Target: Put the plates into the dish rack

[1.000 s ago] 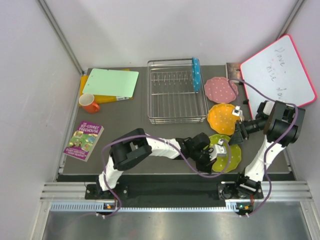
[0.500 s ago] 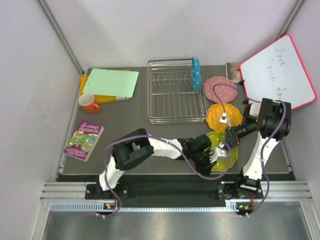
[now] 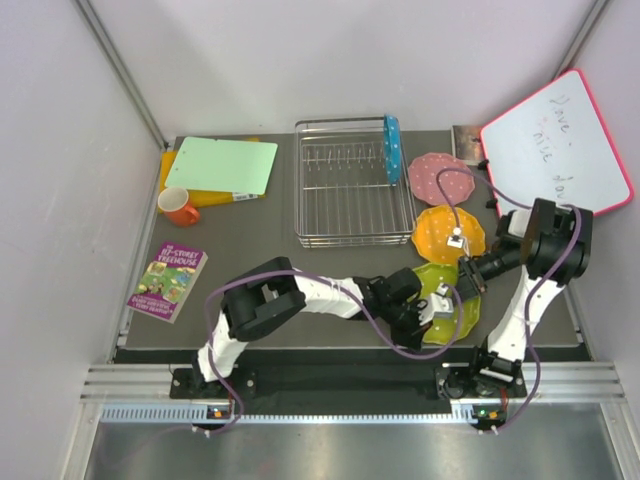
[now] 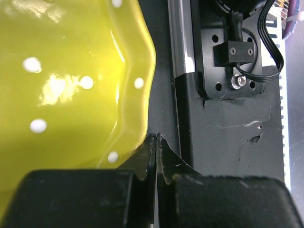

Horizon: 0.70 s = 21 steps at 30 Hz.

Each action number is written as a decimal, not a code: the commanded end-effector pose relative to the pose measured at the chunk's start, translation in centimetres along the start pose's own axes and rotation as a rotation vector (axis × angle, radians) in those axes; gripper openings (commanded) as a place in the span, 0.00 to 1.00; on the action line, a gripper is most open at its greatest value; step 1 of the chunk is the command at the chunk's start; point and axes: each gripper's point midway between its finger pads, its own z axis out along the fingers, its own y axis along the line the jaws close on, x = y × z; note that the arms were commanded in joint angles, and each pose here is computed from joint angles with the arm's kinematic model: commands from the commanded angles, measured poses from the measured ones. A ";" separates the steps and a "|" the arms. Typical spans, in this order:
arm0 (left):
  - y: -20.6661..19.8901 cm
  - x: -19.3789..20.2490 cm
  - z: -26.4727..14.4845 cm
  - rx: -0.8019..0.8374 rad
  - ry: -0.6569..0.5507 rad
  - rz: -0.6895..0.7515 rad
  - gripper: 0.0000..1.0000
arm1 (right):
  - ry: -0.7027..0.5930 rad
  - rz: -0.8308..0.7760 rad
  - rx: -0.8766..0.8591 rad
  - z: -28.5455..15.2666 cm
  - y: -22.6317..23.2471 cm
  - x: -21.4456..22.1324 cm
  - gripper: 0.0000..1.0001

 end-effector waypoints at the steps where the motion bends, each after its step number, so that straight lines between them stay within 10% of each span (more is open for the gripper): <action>1: 9.9 -2.9 -4.5 -0.399 -0.111 0.069 0.00 | -0.059 -0.063 0.034 -1.8 0.9 -0.6 0.21; 3: 9.2 -3.0 -5.6 -0.402 -0.091 0.073 0.00 | -0.087 -0.097 0.066 -2.5 0.9 -1.1 0.00; 21: 5.6 -2.6 -25.7 -0.671 -0.188 0.134 0.01 | -0.628 -0.397 0.532 -21.3 9.9 -16.5 0.00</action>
